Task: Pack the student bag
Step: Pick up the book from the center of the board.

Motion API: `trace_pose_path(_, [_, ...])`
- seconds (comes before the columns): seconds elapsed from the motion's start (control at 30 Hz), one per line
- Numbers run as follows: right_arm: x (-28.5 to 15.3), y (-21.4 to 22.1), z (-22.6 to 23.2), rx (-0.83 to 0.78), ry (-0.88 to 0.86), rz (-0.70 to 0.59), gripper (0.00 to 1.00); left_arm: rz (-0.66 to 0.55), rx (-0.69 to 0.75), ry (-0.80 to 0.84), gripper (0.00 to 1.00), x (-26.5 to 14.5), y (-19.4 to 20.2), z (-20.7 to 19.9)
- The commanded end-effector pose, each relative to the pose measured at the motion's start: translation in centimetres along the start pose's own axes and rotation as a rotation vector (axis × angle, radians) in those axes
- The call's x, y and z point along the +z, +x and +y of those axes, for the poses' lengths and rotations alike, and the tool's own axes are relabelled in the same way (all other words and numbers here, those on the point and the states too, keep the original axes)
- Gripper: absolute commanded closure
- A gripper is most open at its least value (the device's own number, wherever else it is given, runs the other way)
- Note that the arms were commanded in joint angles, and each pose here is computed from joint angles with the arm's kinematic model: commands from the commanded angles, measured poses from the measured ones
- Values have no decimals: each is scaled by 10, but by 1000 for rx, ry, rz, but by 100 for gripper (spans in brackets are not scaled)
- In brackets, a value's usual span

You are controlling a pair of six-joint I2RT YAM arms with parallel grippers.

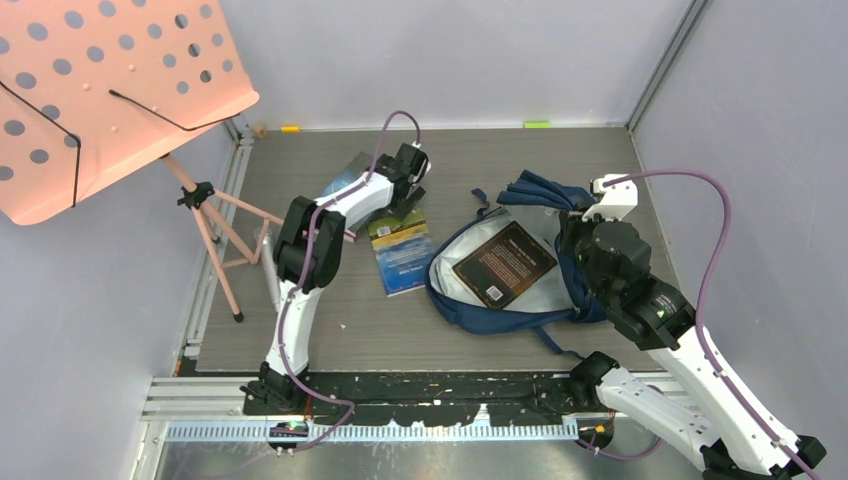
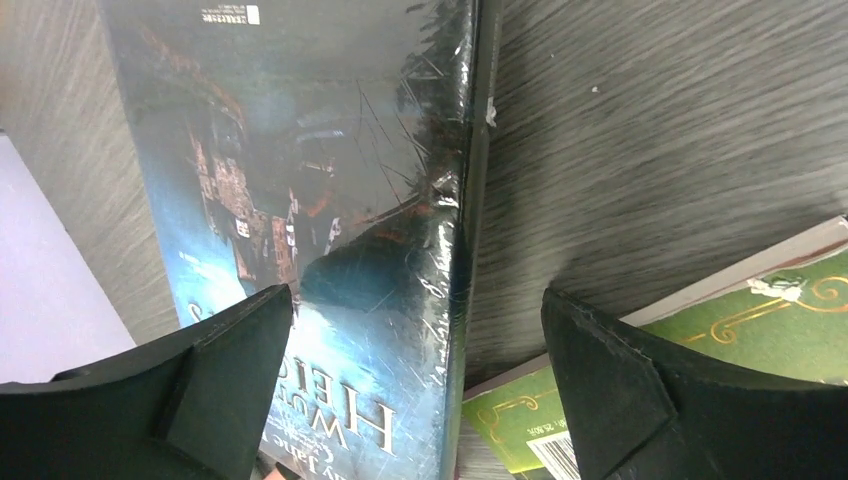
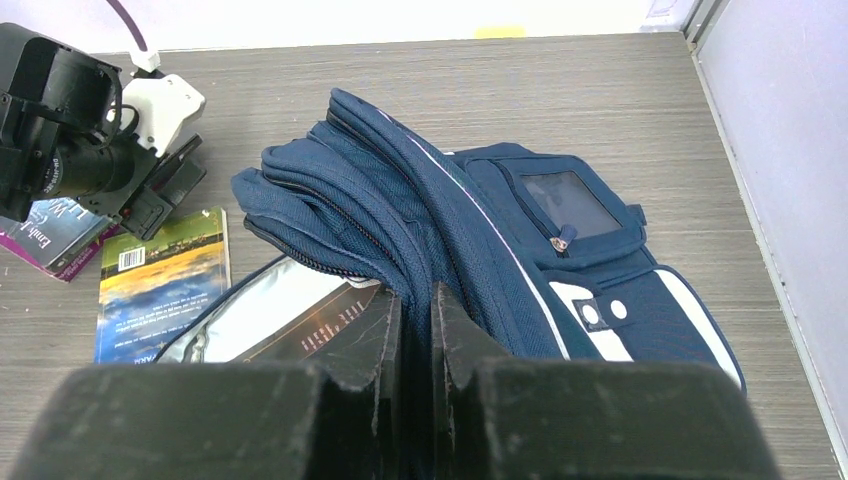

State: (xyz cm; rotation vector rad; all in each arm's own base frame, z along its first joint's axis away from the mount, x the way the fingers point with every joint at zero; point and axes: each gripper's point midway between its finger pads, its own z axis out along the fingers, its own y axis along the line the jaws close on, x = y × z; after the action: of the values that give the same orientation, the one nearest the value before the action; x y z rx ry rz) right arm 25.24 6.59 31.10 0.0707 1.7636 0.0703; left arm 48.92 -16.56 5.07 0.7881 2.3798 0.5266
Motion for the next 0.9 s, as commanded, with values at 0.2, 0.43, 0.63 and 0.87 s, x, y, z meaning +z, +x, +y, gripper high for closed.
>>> trace_pose_path(0.2, [-6, -69, 5, 158, -15, -222, 100, -11, 50, -64, 59, 9, 7, 9])
trace_pose_path(0.43, [-6, -66, 7, 166, -24, -217, 100, -186, -61, -72, 100, -49, -21, 36])
trace_pose_path(0.63, [-5, -67, 11, 181, -41, -216, 100, -248, -133, -24, 100, -107, -29, 57])
trace_pose_path(0.87, [-9, -68, 10, 190, -47, -219, 100, -210, -227, 87, 100, -163, -8, 59])
